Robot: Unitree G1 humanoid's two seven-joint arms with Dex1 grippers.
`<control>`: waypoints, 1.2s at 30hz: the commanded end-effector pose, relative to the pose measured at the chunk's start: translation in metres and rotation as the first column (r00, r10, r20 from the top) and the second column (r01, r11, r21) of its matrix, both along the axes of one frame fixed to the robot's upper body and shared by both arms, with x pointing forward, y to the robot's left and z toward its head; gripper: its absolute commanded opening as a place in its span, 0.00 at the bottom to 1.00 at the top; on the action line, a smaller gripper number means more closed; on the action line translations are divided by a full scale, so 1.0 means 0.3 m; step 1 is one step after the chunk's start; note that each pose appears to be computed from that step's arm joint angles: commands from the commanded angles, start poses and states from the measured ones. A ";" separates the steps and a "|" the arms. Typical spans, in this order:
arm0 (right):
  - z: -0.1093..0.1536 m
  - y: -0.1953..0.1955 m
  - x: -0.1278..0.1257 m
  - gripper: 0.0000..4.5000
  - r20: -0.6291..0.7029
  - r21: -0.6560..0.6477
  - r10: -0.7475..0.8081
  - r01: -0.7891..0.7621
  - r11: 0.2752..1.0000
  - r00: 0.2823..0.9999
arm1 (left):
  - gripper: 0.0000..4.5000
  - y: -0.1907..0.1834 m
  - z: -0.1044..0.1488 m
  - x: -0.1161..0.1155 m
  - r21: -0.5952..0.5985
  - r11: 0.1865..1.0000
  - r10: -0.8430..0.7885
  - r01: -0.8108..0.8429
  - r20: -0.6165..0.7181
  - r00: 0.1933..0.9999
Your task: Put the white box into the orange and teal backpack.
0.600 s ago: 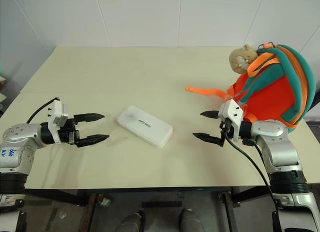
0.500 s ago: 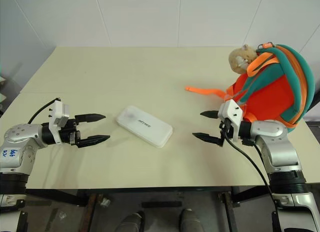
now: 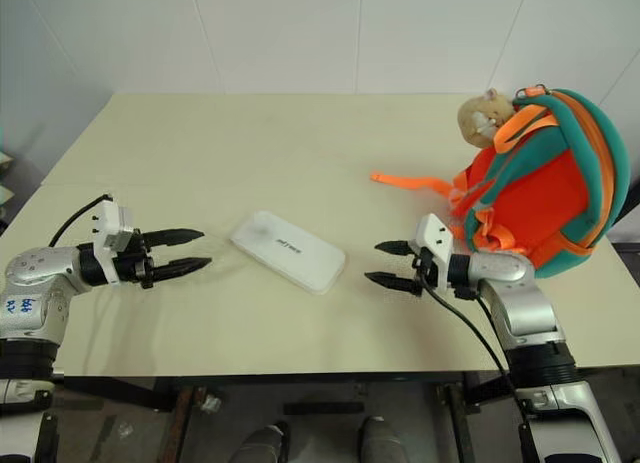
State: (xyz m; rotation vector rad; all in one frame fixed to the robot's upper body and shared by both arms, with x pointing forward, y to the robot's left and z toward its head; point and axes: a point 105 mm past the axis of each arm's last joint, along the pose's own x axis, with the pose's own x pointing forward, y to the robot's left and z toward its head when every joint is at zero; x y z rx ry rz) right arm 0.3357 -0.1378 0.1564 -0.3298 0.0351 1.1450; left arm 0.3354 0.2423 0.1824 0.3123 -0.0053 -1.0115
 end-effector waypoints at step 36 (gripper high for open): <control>-0.097 0.176 -0.060 0.00 -0.023 0.028 -0.028 0.028 0.999 0.999 | 0.01 -0.164 -0.145 0.294 -0.022 0.969 0.246 -0.248 -0.079 0.966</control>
